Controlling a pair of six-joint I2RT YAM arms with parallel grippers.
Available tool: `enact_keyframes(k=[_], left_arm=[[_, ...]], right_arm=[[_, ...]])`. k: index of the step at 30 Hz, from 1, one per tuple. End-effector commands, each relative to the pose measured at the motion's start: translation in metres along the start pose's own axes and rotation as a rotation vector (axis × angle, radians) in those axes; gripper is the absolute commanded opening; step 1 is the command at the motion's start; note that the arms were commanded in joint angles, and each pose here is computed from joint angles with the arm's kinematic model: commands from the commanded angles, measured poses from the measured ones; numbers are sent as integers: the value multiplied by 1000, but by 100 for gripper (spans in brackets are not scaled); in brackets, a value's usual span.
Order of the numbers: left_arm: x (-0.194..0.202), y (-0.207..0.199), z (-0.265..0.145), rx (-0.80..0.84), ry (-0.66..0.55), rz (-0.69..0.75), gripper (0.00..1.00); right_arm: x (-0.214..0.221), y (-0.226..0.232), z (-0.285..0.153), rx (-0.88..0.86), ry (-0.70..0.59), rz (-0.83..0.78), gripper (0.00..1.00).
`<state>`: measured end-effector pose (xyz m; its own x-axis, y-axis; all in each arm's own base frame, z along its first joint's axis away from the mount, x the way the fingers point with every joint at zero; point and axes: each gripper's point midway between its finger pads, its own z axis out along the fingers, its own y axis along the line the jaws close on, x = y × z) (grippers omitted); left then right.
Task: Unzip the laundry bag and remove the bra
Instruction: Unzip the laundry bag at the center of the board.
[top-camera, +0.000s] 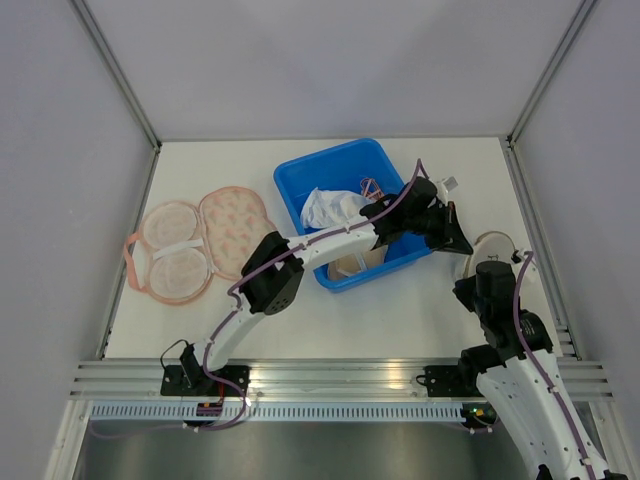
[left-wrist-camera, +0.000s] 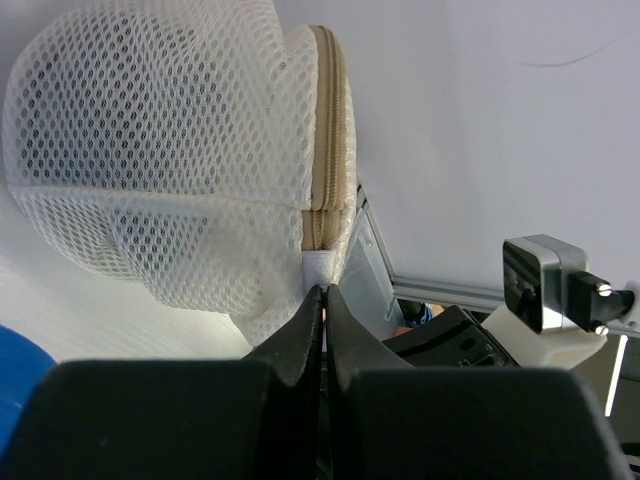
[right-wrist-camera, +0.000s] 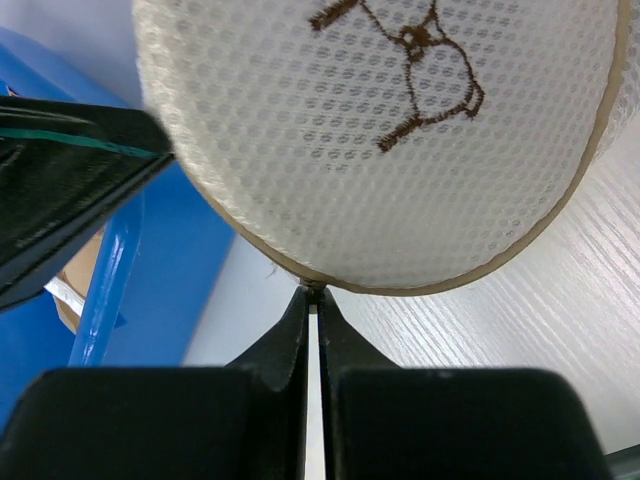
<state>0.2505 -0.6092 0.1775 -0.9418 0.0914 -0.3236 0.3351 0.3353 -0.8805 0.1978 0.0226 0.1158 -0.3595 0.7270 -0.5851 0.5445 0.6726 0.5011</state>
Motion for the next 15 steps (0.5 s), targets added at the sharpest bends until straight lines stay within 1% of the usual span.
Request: enact_keyframes(k=[1,4,7,11,14,15], left_arm=[[-31,-28,-14,76,-52,110,2],[-39,-24,-18,79,-61,119,2],[-46,-22,-17,78,-76,137,2],[-58,-23,-18,97,-90,151,2],[-67,-15,-18,88,-101,143,2],[-71,-18,-20,98,-108,144,2]], right_arm=[[9,-9,-2,30,35,-5,3],[10,-12,-2,50,45,-13,0],[11,-16,-2,82,60,-28,1],[7,-18,-1,108,39,-11,0],[3,-17,0,119,24,3,0],[1,-16,0,124,21,7,0]])
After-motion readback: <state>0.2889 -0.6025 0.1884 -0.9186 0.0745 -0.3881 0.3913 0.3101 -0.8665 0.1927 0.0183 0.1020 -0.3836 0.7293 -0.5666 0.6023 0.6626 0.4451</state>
